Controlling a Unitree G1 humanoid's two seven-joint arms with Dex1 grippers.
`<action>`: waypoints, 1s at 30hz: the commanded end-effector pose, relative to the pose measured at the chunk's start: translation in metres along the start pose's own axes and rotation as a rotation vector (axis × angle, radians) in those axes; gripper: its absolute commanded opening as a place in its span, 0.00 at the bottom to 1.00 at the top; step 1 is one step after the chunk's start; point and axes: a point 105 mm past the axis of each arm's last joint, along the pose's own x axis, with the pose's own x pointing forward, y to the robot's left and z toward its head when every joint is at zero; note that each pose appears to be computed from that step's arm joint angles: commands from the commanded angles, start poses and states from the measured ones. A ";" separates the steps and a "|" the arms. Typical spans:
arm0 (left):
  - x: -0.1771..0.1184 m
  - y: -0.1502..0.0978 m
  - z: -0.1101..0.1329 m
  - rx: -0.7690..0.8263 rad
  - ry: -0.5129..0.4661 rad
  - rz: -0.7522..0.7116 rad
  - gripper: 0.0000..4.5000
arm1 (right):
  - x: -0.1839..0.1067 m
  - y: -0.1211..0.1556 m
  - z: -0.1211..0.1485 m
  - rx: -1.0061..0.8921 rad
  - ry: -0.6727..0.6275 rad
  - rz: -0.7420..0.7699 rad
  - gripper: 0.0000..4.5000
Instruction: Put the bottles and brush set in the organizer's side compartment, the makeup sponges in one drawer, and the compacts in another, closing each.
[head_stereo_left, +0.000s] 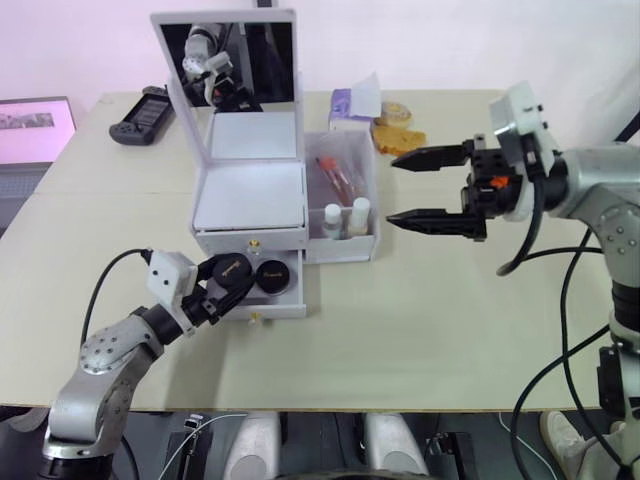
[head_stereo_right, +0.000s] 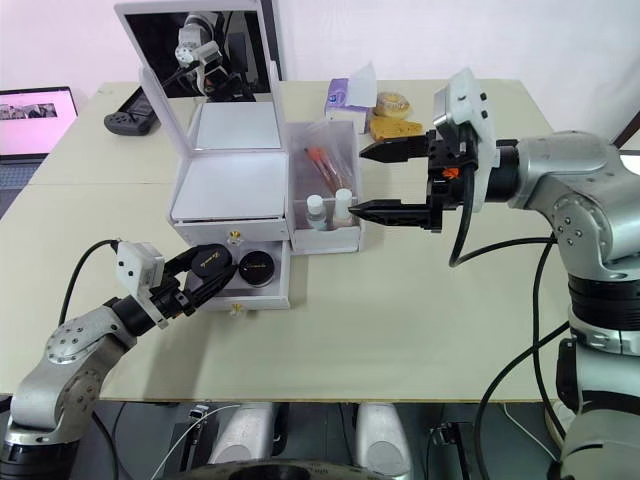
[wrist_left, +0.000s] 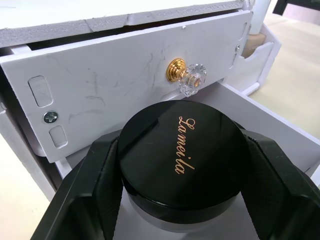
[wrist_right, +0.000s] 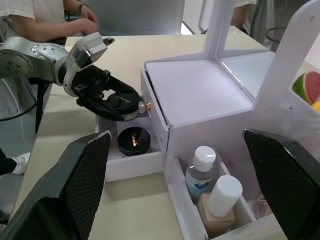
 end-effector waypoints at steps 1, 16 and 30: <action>0.001 0.000 0.014 0.010 -0.048 -0.011 0.99 | -0.003 0.000 0.010 -0.039 -0.018 -0.012 1.00; -0.015 -0.007 0.031 -0.004 -0.087 -0.047 0.99 | -0.001 0.001 0.007 -0.032 -0.017 0.011 1.00; -0.073 -0.043 0.019 0.010 0.085 -0.218 0.99 | -0.013 0.003 -0.007 -0.014 0.058 0.106 1.00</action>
